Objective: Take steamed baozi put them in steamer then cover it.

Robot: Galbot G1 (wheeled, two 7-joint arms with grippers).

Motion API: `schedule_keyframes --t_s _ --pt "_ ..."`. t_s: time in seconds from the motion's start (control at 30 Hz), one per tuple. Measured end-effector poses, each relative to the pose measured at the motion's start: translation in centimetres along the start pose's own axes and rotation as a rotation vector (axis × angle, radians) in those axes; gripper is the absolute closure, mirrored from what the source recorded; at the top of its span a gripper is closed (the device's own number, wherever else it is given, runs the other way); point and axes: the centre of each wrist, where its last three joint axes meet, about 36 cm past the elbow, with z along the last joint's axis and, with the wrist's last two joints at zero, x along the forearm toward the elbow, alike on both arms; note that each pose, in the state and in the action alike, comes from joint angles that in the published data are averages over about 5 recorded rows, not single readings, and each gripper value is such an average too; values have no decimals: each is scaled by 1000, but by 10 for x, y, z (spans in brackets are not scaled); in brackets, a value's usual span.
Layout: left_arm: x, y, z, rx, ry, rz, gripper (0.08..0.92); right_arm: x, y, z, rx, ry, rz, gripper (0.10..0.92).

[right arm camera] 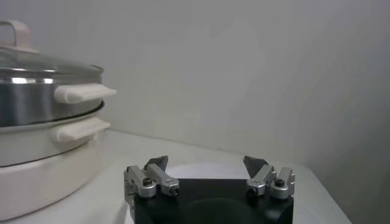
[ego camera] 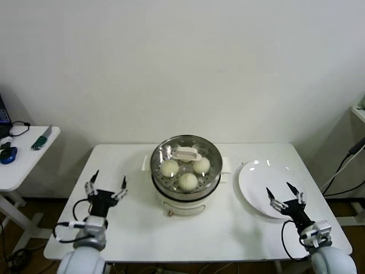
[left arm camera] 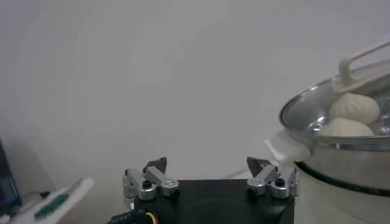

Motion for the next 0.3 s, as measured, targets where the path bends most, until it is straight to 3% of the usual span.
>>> schedule_keyframes --t_s 0.3 --pt "7 9 25 97 -37 -26 177 6 2 5 -13 -19 0 200"
